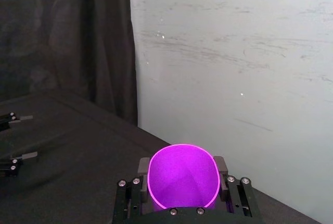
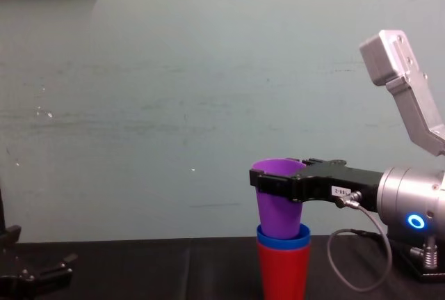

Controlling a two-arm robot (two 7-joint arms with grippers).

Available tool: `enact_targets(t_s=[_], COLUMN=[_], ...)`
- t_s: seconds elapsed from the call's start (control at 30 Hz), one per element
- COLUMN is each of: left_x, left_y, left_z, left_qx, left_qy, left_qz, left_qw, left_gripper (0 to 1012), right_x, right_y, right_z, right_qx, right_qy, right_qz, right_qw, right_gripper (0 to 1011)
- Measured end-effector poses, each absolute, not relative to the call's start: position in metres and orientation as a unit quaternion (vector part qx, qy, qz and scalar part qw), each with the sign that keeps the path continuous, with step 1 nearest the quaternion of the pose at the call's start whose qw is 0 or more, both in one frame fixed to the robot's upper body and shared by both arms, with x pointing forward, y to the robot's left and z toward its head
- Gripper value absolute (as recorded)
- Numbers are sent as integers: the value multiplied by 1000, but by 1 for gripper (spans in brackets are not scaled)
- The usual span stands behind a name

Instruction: Stack the three plastic cups sequentially using one hand.

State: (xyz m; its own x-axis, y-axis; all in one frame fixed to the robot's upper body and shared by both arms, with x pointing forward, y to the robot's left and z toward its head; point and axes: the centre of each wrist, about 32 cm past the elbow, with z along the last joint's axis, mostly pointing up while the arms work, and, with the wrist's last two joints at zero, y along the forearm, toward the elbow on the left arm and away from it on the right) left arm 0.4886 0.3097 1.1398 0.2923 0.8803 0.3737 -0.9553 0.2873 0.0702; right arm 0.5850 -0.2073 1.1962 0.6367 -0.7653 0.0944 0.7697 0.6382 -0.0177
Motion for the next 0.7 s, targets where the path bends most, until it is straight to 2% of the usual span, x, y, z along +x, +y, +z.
enact_targets(t_s=[0.7], left_x=[489], left_y=[310], left_z=[1140], left_qx=[141], left_qy=[-132], left_qz=[580], left_qw=[791], left_gripper=[1005], right_x=[583], right_y=[-206], right_z=[1187], right_qx=[-34], right_qy=[-25], right_qz=[-424], right_qw=[905], right_gripper=[738])
